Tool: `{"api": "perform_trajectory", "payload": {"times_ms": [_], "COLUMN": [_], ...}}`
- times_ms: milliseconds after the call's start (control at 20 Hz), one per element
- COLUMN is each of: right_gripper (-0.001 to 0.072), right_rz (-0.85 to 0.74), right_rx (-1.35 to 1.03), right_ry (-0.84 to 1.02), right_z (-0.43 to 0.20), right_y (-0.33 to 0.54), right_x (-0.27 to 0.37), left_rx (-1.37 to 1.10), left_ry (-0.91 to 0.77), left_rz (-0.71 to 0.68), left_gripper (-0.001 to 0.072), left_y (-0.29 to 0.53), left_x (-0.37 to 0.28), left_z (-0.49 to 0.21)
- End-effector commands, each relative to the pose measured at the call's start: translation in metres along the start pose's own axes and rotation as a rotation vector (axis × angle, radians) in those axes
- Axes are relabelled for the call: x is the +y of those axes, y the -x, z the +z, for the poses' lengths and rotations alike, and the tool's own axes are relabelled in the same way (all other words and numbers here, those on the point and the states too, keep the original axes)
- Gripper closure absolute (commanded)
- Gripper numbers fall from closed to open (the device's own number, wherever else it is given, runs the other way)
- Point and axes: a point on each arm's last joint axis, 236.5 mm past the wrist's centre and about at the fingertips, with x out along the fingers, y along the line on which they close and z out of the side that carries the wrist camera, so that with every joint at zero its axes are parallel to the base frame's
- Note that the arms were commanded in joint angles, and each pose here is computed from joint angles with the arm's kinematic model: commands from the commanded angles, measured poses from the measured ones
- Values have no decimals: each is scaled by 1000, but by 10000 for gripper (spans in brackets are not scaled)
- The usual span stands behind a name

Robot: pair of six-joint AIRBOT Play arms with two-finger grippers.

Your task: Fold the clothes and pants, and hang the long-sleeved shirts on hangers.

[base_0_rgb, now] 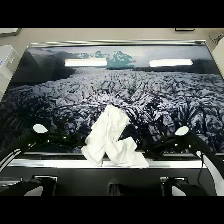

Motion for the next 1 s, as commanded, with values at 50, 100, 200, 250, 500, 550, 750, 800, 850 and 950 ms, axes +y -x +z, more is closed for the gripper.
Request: {"api": "perform_trajectory", "payload": {"times_ms": [50, 100, 200, 250, 500, 550, 750, 800, 850, 950], "right_gripper": [409, 674, 677, 677, 678, 677, 676, 676, 676, 676], "right_rz": [-56, -51, -48, -58, -310, -332, -310, -281, -251, -189], "right_rx": [-1, 11, 9, -22, -701, -885, -1597, -1709, -1791, -1880], "right_ry": [64, 70, 136, 189, 373, 374, 550, 597, 633, 681], "right_z": [-3, -4, 1, 11, 99, 99, -12, -50, -84, -136], "right_y": [-26, -24, -10, 4, 228, 296, 527, 552, 568, 578], "right_x": [10, 13, 28, 40, 132, 152, 243, 261, 273, 283], "left_rx": [-13, -18, -58, -121, -766, -921, -1515, -1632, -1717, -1855], "left_ry": [-17, -28, -82, -126, -458, -515, -841, -917, -978, -1052], "left_rz": [-8, -13, -24, -43, -26, -25, -35, -70, -120, -210], "left_gripper": [685, 686, 686, 687, 688, 688, 687, 686, 687, 686], "left_y": [4, 6, 22, 40, 277, 340, 533, 559, 575, 596], "left_x": [-6, -10, -25, -43, -173, -204, -339, -367, -389, -412], "left_z": [3, 6, 20, 37, 124, 120, 2, -42, -81, -146]}}
